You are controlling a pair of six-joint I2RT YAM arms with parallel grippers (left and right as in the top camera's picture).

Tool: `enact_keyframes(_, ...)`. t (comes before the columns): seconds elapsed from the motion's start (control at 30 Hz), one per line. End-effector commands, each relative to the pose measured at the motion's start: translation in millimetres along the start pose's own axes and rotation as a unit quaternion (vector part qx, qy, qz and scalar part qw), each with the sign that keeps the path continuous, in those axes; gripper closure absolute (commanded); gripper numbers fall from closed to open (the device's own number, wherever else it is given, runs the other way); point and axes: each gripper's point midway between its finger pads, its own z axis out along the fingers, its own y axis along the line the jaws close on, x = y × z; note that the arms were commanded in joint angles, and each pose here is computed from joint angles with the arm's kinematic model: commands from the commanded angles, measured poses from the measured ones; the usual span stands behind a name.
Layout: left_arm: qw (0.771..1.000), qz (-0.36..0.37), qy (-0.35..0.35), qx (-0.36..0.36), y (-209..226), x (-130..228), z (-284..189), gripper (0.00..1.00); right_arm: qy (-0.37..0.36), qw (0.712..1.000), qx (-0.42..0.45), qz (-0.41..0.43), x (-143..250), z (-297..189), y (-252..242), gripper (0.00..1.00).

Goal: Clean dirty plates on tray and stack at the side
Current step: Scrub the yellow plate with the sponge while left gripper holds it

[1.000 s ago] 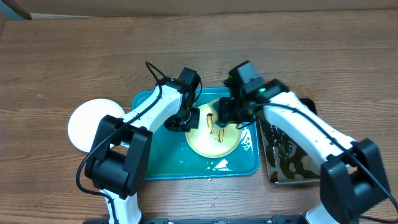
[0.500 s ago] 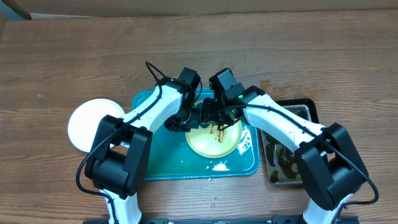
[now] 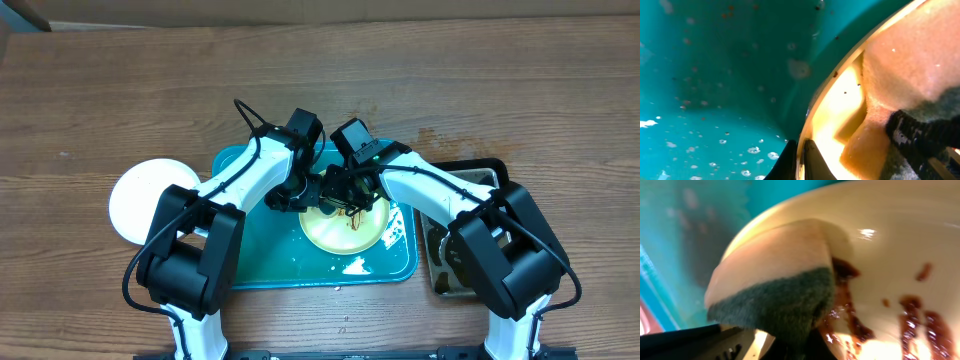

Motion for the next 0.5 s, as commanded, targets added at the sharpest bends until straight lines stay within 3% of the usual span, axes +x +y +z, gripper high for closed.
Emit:
enact_keyframes(0.0, 1.0, 0.002, 0.015, -0.022, 10, 5, 12, 0.96, -0.032, 0.995, 0.079, 0.05, -8, 2, -34, 0.96)
enact_keyframes(0.47, 0.997, -0.047, 0.007, -0.059, 24, 5, 12, 0.96, -0.015, 0.973, 0.218, 0.071, 0, -23, -106, 0.96)
